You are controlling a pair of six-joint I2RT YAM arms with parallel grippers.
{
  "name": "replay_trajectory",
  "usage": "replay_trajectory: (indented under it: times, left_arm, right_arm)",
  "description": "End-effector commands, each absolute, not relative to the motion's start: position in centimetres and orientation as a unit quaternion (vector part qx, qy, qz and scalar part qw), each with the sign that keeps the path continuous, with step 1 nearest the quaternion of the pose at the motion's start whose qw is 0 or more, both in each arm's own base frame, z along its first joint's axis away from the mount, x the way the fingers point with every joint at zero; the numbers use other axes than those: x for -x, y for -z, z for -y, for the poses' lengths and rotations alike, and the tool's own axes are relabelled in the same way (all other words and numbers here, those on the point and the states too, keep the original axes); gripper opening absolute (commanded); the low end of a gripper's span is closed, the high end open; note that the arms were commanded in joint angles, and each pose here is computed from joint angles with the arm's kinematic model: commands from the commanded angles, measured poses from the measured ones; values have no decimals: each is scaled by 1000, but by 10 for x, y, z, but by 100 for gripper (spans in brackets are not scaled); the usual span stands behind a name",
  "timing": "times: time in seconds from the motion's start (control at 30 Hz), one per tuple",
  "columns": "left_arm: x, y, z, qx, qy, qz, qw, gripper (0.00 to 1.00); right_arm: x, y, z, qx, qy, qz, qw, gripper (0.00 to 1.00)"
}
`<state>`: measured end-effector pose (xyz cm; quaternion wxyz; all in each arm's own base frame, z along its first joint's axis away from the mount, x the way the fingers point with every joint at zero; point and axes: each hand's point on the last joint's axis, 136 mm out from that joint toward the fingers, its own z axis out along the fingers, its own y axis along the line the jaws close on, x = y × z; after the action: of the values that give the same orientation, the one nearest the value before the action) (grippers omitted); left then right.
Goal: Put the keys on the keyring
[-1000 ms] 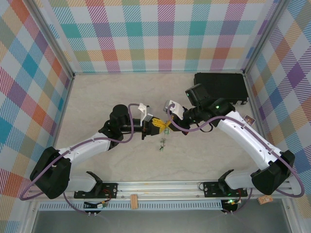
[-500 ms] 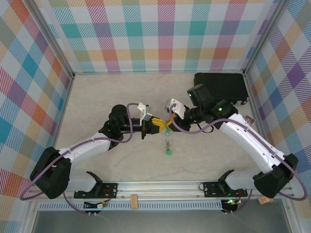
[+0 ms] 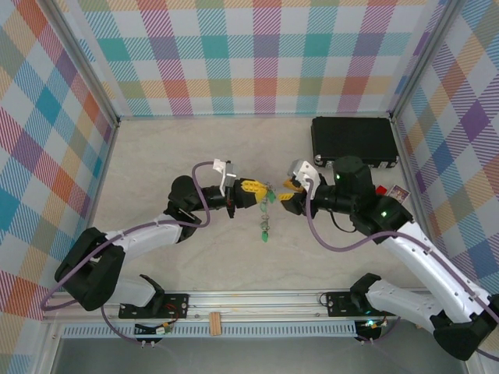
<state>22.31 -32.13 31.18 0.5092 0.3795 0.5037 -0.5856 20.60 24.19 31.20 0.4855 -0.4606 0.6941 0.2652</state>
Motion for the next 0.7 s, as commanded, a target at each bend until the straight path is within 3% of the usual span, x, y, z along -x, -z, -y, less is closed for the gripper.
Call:
replay_trajectory:
  times: [0.0,0.3,0.67]
  left_arm:
    - [-216,-352,314,-354,606,-447,555,0]
    - [-218,-370,319,-318,600,-437,590,0]
    - [-216,-379,320,-313,609,-431,588,0]
  right_arm:
    - [-211,-332,-247,431,-287,-667,535,38]
    - [-205,-348,-251,406,-324,-628,580,39]
    - [-205,-344,-256,413,-322,-624,580,36]
